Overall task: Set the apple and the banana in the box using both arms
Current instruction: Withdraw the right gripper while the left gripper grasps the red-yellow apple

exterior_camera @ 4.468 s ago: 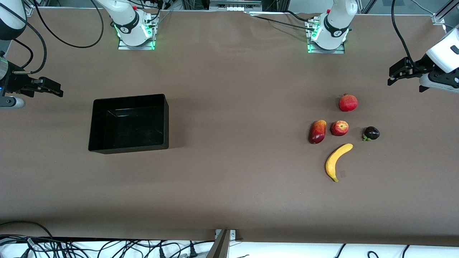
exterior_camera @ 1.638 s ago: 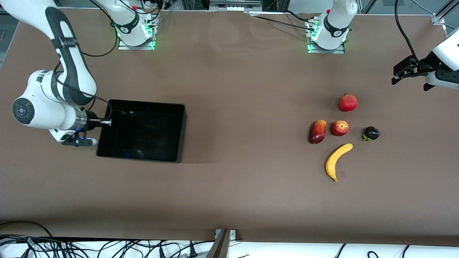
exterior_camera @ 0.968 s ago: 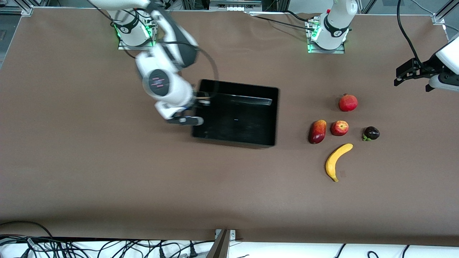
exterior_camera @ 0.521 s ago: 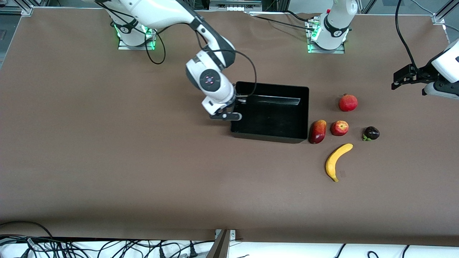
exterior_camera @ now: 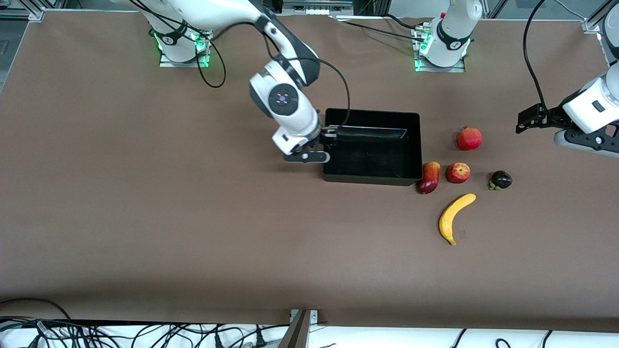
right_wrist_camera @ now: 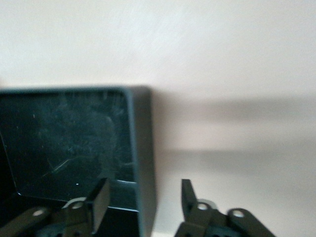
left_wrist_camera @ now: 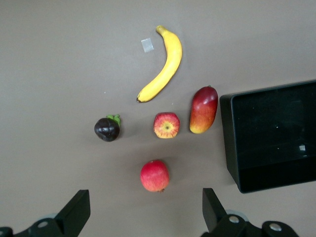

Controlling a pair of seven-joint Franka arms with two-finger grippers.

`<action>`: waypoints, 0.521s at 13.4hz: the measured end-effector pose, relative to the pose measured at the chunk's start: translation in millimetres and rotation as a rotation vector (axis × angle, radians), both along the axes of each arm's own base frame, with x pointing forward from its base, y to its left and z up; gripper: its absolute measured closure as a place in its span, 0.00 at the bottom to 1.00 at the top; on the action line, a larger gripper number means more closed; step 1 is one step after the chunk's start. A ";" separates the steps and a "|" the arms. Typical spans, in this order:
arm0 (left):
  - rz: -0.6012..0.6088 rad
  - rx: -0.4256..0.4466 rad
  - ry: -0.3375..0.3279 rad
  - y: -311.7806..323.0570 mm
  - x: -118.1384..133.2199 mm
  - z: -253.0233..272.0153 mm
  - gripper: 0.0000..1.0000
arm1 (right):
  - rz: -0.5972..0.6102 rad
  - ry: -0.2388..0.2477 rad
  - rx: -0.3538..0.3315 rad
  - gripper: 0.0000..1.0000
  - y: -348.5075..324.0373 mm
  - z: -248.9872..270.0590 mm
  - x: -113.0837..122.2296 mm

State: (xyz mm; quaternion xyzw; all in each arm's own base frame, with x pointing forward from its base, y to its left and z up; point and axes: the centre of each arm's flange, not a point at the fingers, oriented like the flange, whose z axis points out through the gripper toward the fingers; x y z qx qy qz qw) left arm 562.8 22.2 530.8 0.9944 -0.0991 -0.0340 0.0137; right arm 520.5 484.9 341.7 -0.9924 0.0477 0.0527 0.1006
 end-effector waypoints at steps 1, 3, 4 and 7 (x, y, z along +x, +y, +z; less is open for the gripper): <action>-0.007 -0.001 -0.007 -1.0 5.9 -14.2 0.00 | -0.019 -0.008 -0.021 0.15 -32.0 37.0 17.1; -0.038 -0.002 -0.033 -8.2 16.1 -63.5 0.00 | -0.059 -0.017 -0.047 0.00 -106.0 100.4 45.9; -0.059 -0.003 -0.047 -11.5 17.4 -93.8 0.00 | -0.059 -0.019 -0.050 0.00 -144.2 121.4 58.5; -0.156 -0.008 -0.060 -14.6 9.7 -180.2 0.00 | -0.019 0.036 -0.121 0.00 -284.0 145.6 87.7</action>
